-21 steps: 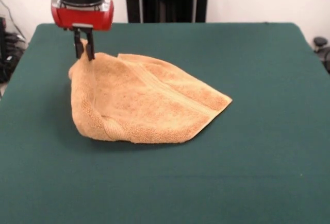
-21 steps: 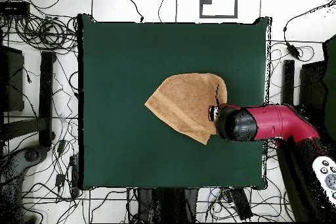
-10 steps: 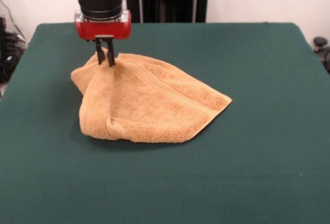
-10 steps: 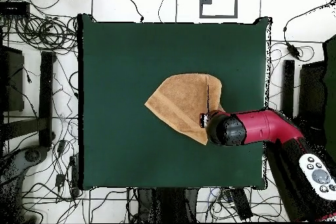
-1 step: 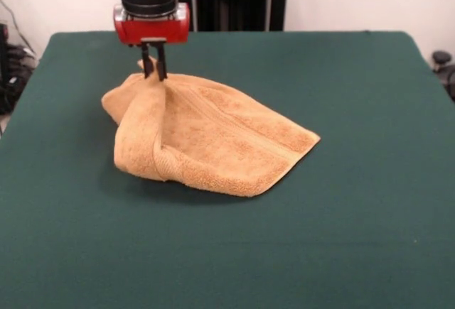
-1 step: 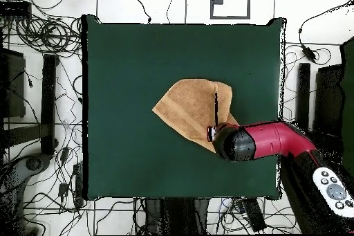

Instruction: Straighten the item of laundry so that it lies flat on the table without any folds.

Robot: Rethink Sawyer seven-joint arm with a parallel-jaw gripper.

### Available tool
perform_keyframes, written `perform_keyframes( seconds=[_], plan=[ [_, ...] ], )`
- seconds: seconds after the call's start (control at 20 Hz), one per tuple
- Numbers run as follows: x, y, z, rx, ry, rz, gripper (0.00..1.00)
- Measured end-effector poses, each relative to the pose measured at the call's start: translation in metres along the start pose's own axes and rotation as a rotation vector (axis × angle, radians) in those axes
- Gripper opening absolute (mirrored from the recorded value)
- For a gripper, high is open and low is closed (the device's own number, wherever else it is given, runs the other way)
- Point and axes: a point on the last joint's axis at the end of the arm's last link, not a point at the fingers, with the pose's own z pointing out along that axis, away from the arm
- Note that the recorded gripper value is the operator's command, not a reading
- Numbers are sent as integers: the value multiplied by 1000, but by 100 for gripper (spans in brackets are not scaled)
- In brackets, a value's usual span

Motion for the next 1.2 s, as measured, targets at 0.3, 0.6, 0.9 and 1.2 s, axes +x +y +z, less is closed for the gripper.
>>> perform_keyframes(
  seconds=[0.3, 0.6, 0.9, 1.2],
  plan=[
    [13, -26, -13, 22, -3, 35, 0],
    [29, -57, -22, 39, -4, 83, 0],
    [38, -77, -26, 49, -5, 115, 0],
    [43, -89, -27, 60, -7, 126, 0]
  ],
)
